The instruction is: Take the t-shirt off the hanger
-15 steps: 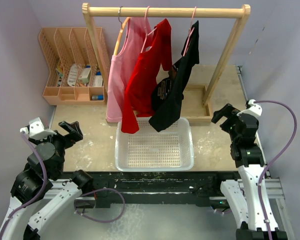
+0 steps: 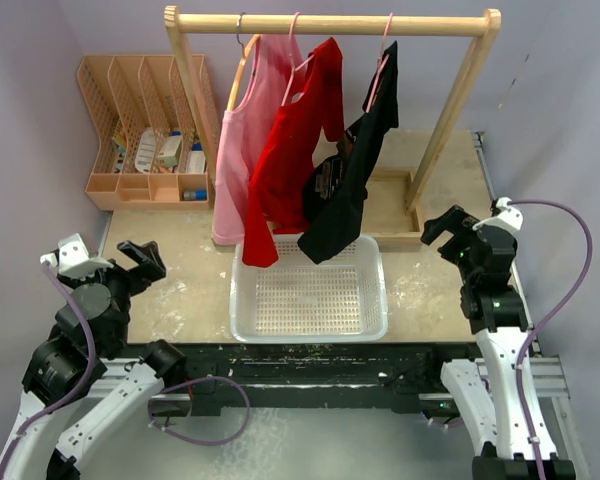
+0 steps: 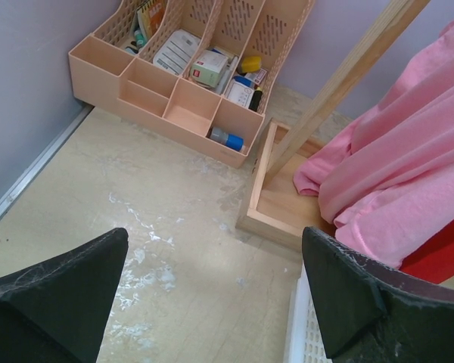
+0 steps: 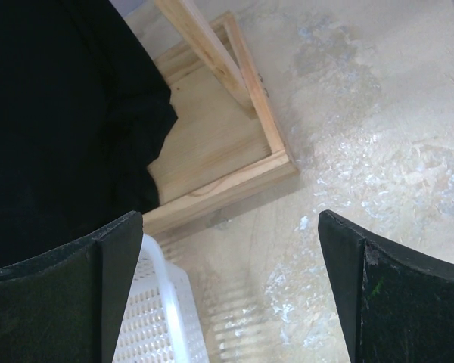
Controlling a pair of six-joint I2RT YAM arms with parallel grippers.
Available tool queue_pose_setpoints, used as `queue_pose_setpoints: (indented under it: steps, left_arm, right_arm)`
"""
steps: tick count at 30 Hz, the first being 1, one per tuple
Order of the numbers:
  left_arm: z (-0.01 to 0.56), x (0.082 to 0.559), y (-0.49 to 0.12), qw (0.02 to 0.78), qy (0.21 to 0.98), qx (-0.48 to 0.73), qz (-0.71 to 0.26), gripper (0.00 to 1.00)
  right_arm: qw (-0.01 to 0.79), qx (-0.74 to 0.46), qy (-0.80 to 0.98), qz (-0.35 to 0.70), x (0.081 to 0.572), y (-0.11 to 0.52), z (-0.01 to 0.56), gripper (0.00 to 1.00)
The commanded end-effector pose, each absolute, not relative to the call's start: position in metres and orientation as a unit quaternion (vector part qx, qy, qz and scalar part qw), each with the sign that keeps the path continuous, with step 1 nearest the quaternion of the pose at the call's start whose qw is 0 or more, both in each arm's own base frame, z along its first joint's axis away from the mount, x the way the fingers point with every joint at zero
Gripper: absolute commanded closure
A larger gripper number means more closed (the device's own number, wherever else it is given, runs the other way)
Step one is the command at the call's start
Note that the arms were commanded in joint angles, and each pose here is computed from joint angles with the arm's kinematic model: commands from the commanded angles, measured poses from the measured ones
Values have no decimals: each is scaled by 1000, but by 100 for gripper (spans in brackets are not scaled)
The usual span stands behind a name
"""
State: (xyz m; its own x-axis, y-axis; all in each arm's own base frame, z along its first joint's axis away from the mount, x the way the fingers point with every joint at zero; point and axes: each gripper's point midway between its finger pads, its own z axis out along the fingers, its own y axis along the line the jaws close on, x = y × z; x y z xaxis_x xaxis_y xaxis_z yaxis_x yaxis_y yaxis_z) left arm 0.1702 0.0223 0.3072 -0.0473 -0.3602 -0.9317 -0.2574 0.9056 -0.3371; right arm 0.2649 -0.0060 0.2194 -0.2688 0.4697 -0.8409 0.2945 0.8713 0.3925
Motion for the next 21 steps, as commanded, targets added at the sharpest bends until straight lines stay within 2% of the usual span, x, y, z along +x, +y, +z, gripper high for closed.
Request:
queue_pose_setpoints:
  steps: [1, 10, 13, 21]
  left_arm:
    - [339, 179, 13, 682, 701, -200, -62, 1]
    - [385, 208, -20, 693, 705, -132, -69, 1]
    - [397, 223, -36, 690, 712, -110, -72, 1]
    - [426, 250, -71, 708, 693, -72, -110, 1]
  right_arm:
    - [606, 238, 749, 123, 268, 2, 256, 0]
    - [669, 268, 676, 155, 254, -3, 295, 0]
    - [674, 302, 659, 139, 251, -15, 295, 0]
    - [682, 300, 663, 67, 251, -36, 297, 0]
